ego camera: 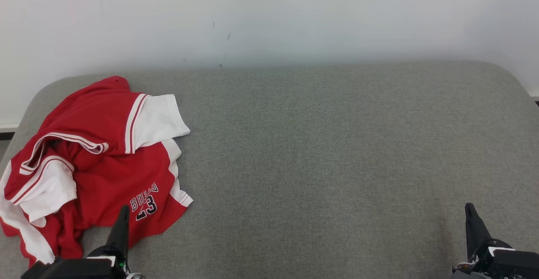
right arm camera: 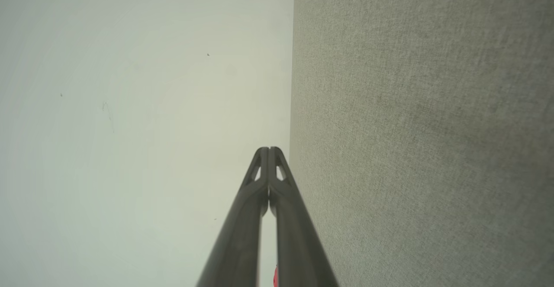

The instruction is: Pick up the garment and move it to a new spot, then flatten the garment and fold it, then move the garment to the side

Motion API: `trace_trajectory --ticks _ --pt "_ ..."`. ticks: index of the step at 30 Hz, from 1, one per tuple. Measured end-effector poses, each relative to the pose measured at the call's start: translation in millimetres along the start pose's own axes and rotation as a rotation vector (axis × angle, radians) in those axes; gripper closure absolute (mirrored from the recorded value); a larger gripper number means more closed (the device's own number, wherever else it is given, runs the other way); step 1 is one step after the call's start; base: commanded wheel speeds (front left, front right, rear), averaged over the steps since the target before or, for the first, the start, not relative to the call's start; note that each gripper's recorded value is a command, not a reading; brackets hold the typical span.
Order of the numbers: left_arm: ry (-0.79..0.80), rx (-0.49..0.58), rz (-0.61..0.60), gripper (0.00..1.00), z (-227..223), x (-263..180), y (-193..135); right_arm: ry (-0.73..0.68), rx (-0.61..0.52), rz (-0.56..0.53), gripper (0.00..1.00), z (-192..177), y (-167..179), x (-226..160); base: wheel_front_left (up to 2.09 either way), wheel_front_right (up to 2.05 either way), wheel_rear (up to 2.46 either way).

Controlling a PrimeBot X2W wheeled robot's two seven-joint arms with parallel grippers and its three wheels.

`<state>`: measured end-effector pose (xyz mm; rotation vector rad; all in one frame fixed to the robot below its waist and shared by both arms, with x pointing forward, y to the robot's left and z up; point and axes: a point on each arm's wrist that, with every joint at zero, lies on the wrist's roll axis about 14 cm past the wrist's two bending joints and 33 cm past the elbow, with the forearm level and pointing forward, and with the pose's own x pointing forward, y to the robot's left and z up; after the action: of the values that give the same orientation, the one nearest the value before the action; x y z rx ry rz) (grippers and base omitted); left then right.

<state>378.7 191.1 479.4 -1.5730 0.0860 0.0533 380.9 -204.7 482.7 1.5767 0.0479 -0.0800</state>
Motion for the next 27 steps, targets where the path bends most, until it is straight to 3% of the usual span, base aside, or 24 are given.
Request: trace_trajectory --ticks 27 --pt "0.000 0.000 0.000 1.00 0.0 0.0 0.0 0.000 0.000 0.000 1.00 0.1 0.0 0.0 0.00 0.00 0.00"
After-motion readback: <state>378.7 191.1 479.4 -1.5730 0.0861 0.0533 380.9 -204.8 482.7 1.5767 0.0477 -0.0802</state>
